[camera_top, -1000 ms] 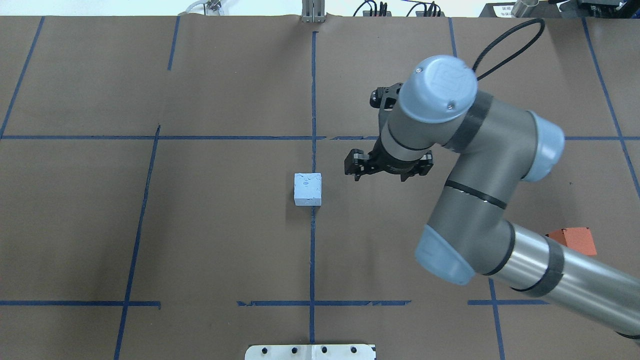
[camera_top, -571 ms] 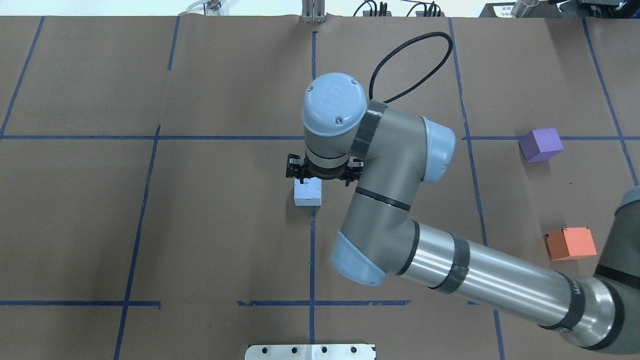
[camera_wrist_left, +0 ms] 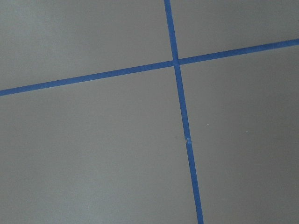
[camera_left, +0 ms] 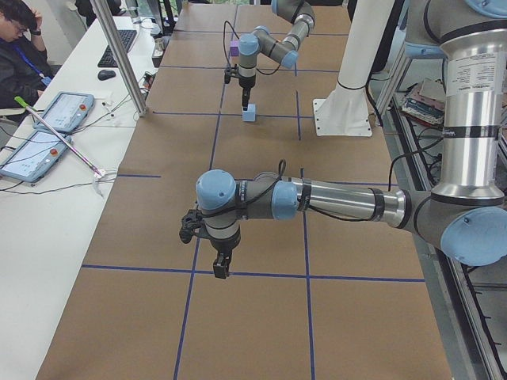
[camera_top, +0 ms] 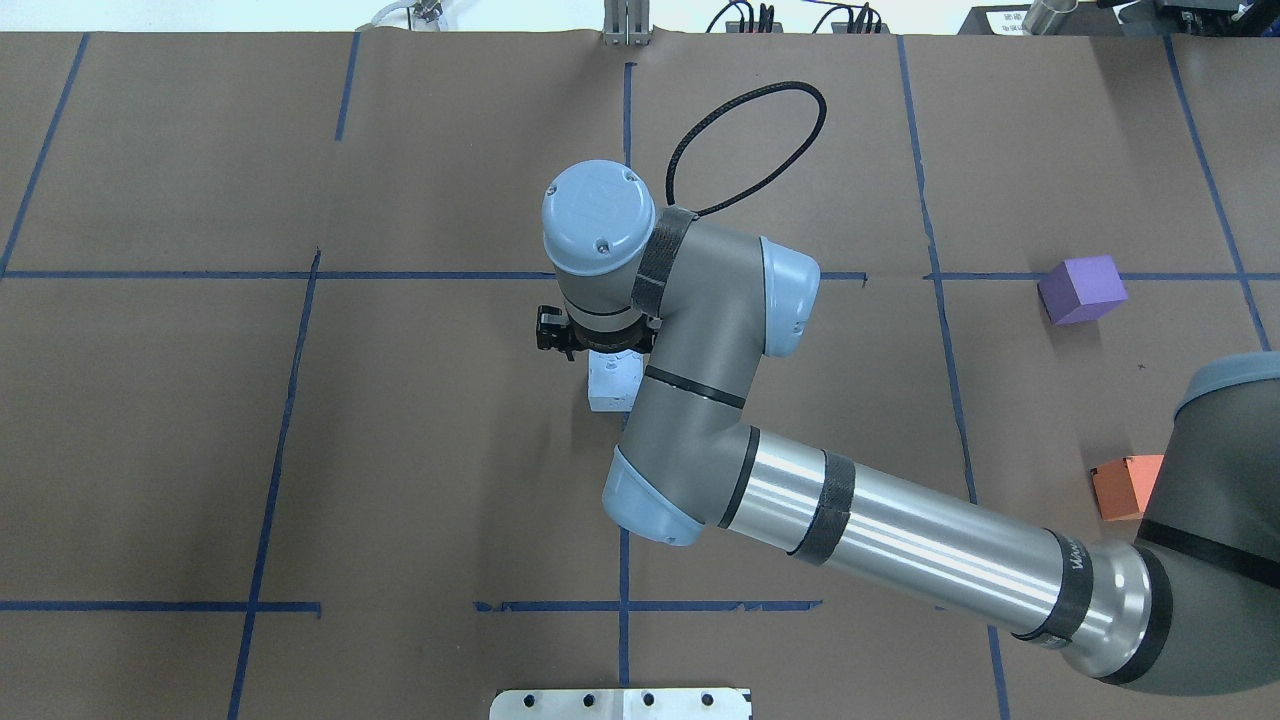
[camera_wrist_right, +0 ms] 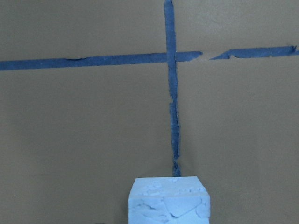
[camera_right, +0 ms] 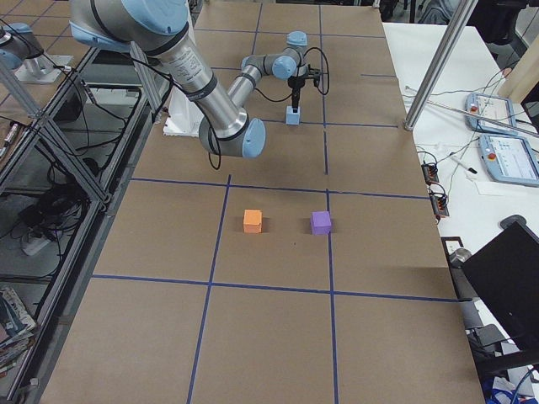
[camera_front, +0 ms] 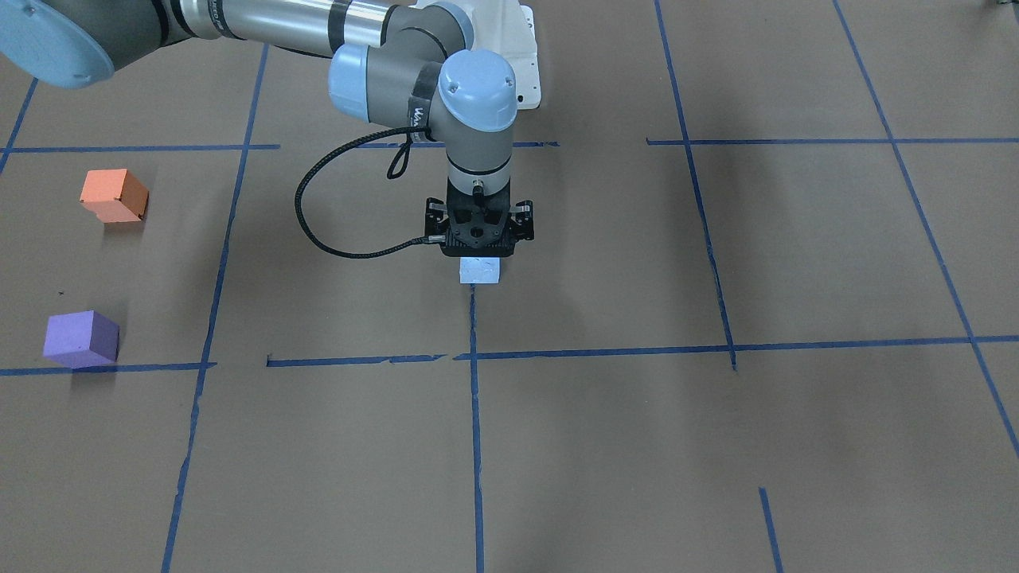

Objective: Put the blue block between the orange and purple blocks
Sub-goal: 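Carry the cube with the right gripper to the gap between purple and orange cubes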

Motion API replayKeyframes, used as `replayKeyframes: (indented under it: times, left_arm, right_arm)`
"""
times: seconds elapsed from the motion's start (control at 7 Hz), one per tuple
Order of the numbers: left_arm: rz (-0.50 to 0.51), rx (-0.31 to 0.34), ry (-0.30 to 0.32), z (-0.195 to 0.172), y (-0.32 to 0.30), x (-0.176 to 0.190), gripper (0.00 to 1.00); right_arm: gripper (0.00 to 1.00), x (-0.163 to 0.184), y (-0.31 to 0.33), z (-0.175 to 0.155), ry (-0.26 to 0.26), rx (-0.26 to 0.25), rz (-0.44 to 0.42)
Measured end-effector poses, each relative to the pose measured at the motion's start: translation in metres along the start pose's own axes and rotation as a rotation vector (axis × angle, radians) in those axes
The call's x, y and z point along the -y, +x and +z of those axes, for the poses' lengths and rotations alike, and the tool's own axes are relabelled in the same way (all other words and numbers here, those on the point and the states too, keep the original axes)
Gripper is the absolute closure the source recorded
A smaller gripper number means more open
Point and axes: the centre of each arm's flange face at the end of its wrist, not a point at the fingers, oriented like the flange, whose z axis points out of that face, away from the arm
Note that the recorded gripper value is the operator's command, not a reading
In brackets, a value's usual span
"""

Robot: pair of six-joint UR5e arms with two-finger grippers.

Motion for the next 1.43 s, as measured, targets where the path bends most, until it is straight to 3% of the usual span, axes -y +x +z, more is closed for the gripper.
replayKeyframes:
  times: [0.29,0.43,0.57,0.71,1.14,1.43]
  left_arm:
    - [-0.008,0.000,-0.001,0.001,0.000,0.000,0.00]
    - [-0.011,0.000,-0.001,0.001,0.000,0.000,0.00]
    - [-0.013,0.000,-0.002,0.001,0.000,0.000,0.00]
    - [-0.014,0.000,-0.002,0.001,0.000,0.000,0.00]
    - [-0.015,0.000,-0.002,0.001,0.000,0.000,0.00]
    - [-0.015,0.000,-0.002,0.001,0.000,0.000,0.00]
  right_arm:
    - [0.00,-0.004,0.002,0.032,-0.019,-0.050,-0.008]
    - [0.08,-0.005,0.003,0.041,-0.025,-0.065,-0.013]
    - [0.68,-0.005,0.003,0.046,-0.029,-0.074,-0.014]
    - [0.87,-0.005,0.002,0.047,-0.031,-0.076,-0.012]
    - [0.87,0.003,0.008,0.034,-0.030,-0.059,-0.003]
    - [0.87,0.033,0.079,0.020,-0.029,-0.046,0.012]
